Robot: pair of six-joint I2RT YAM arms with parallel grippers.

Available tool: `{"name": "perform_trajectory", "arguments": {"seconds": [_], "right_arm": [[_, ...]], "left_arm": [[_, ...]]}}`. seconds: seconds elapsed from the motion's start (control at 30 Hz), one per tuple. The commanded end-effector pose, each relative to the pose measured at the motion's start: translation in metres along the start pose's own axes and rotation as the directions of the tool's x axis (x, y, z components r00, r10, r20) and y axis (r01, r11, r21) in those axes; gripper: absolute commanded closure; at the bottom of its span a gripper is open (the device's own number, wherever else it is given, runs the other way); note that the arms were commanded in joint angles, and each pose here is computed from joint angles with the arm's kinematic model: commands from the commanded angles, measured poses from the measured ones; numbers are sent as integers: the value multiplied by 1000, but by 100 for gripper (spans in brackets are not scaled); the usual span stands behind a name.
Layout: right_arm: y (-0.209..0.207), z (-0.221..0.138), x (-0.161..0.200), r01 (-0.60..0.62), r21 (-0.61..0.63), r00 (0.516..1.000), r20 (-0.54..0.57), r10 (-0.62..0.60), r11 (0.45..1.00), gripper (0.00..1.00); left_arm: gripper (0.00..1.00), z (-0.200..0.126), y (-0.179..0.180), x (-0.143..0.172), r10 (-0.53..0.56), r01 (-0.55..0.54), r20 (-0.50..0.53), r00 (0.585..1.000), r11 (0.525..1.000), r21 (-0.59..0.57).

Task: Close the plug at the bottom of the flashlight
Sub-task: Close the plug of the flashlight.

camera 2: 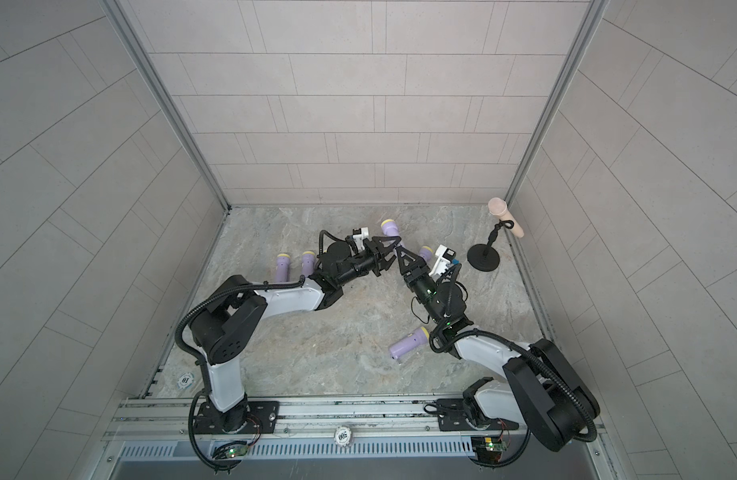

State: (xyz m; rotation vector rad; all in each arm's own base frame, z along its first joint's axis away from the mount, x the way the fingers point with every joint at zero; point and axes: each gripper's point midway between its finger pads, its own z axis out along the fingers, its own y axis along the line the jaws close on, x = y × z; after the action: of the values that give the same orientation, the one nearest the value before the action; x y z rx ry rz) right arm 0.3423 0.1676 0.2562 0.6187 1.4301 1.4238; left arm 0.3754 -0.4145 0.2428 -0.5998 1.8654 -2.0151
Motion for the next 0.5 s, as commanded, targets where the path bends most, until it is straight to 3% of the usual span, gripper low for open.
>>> {"name": "perform_trajectory", "arguments": {"seconds": [0.0,0.47], "right_arm": [[22,1,-8,1,-74,1000,25,1,997,37],[24,1,-6,-6,-87,1000,16,8,996,44]], "left_arm": [[100,-4,-30,9,4,-2,-23,1000,996,85],[100,-5,-31,12,0,2,-27,1000,996,89]]}}
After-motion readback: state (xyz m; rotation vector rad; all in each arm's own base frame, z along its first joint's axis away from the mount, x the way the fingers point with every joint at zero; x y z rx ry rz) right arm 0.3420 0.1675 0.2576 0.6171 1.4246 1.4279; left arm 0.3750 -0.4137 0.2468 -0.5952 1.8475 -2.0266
